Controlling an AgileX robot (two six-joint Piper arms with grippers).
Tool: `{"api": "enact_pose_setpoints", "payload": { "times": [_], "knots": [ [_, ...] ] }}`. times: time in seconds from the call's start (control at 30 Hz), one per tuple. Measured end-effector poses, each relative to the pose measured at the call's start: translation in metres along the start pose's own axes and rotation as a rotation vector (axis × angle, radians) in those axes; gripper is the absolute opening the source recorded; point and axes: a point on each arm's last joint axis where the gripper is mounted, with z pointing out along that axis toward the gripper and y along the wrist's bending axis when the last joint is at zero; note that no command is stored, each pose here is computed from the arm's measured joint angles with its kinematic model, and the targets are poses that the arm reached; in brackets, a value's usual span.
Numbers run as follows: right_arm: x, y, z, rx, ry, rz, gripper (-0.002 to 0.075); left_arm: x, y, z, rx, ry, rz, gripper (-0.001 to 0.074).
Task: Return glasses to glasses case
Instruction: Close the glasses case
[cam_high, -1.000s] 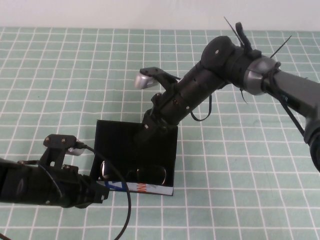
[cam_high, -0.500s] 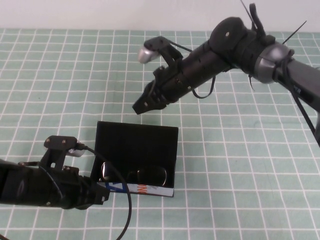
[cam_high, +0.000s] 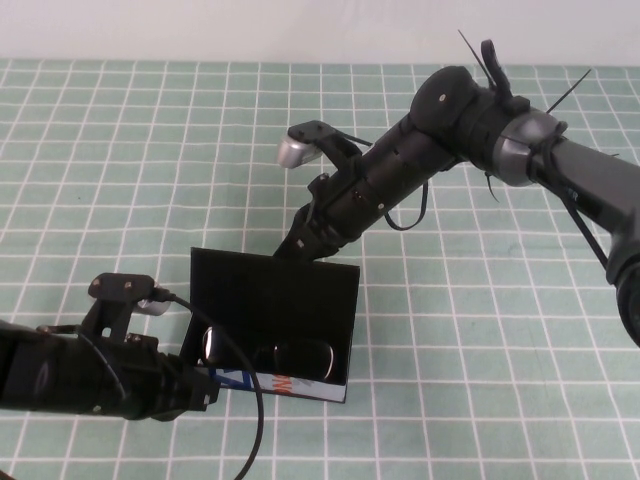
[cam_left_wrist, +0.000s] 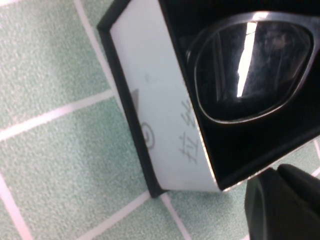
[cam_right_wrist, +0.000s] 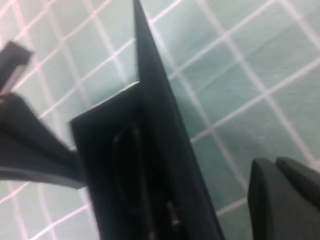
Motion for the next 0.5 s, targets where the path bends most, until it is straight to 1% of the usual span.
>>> {"api": "enact_pose_setpoints", "payload": {
  "times": [0.1,0.27,0.5],
  "knots": [
    [-0.001,0.002,0.0,-0.026,-0.006,-0.008,-0.0011,0.0,0.0,0.0,0.0,0.0,0.0,-0.0002],
    [-0.002,0.006,0.002,-0.032,-0.004,-0.016,-0.0011,0.0,0.0,0.0,0.0,0.0,0.0,-0.0002],
    [-0.012,0.035,0.003,-0.025,0.025,-0.056,-0.0011,0.0,0.0,0.0,0.0,0.0,0.0,-0.0002]
  ]
}}
